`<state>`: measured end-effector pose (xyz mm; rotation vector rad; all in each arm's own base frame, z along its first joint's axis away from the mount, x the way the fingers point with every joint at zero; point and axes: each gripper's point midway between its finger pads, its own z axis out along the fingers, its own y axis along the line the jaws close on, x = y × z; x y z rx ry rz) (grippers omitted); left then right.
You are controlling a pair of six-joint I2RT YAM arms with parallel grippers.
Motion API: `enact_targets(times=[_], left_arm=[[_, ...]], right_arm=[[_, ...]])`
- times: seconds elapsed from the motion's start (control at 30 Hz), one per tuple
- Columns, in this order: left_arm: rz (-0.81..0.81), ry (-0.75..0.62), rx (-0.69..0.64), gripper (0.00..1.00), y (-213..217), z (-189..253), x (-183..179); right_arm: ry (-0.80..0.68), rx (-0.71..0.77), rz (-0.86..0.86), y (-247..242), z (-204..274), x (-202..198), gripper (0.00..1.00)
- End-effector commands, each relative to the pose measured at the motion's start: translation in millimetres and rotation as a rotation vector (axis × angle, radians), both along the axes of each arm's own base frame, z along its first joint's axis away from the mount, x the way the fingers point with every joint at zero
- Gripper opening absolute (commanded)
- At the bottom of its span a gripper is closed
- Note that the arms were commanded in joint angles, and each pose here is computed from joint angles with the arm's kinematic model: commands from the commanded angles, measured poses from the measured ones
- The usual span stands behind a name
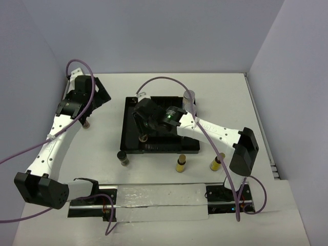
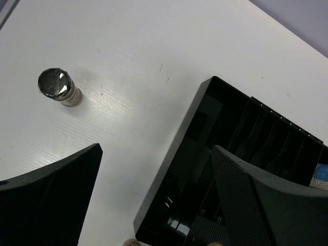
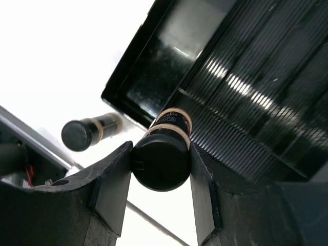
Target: Organize the condiment bottles
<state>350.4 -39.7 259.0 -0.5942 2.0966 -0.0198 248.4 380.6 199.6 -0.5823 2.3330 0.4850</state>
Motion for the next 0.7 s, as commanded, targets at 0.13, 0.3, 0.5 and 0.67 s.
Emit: enact_targets(times=[0.13,0.3,0.5,0.67], left_arm=[[0.032,-0.032,-0.002,0.95,8,8,-2],[0.049,-0.031,0.006,0.95,12,9,-2],[0.055,-0.037,0.005,0.95,14,11,-4],[0.064,-0.039,0.012,0.95,17,13,-5]], right_arm=[[0.029,-0.010,0.021,15,-27,-6,0.09],[0.005,0.004,0.022,24,-17,1,0.09],[-0.037,0.022,0.032,48,3,19,0.09],[-0.043,0.009,0.037,69,-3,32,0.09]])
